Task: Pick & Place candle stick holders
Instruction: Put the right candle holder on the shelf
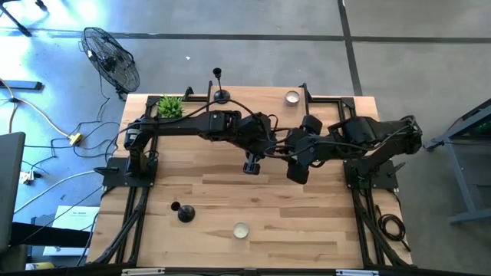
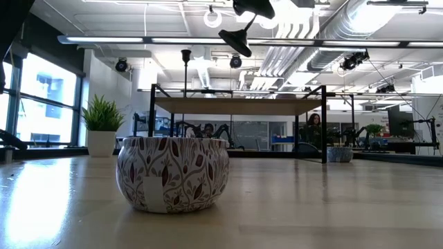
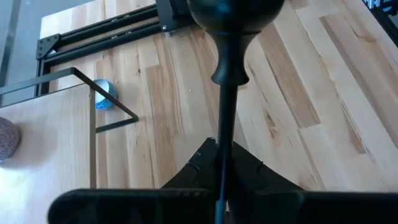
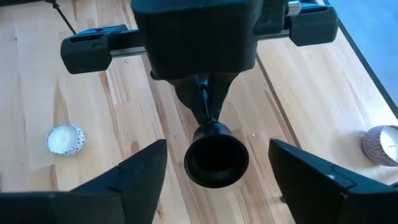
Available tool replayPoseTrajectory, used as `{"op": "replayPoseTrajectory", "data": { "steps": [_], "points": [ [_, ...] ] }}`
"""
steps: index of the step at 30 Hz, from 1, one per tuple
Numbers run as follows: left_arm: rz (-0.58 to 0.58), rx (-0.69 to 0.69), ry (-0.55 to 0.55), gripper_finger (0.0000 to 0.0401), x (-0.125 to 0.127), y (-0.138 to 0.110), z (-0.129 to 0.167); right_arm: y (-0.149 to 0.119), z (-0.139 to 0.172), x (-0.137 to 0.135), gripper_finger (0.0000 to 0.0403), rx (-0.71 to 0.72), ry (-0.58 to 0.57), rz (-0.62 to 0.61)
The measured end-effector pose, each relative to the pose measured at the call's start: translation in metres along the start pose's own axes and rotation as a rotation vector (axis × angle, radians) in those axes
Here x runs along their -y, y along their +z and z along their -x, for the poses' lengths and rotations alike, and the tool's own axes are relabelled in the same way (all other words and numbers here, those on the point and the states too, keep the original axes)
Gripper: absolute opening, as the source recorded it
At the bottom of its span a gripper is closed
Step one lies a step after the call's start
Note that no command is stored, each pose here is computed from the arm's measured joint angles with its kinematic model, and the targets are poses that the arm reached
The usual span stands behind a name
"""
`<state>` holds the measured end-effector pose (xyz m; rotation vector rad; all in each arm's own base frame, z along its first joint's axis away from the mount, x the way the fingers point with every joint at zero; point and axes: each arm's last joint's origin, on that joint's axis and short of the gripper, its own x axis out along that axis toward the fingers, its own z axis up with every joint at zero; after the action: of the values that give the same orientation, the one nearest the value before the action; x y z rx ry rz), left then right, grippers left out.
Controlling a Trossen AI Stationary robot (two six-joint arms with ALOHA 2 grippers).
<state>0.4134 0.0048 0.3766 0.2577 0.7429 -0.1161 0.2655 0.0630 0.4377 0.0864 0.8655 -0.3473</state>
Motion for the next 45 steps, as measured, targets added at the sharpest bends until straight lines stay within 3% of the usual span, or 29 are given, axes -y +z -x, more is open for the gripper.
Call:
{"op": "replayPoseTrajectory", "data": {
  "steps": [9, 21, 28, 34, 45],
  "points": [
    [0.001, -0.014, -0.005, 0.0004, 0.0, -0.001, 0.0, -0.003, 0.004, 0.003, 0.029, -0.008, -0.008, -0.025],
    [0.001, -0.026, 0.044, 0.0004, -0.001, -0.002, 0.007, -0.021, 0.048, 0.012, 0.0291, 0.077, 0.024, -0.124],
    [0.038, 0.065, 0.119, 0.0004, -0.004, 0.007, 0.034, -0.028, 0.063, 0.014, 0.0291, 0.138, -0.006, -0.126],
    [0.074, 0.177, 0.246, 0.0004, -0.01, 0.017, 0.062, -0.032, 0.065, 0.014, 0.0291, 0.137, -0.023, -0.105],
    [0.199, 0.247, 0.392, 0.0005, -0.045, 0.008, 0.11, -0.039, 0.064, 0.018, 0.0291, 0.074, -0.064, -0.106]
  ]
}}
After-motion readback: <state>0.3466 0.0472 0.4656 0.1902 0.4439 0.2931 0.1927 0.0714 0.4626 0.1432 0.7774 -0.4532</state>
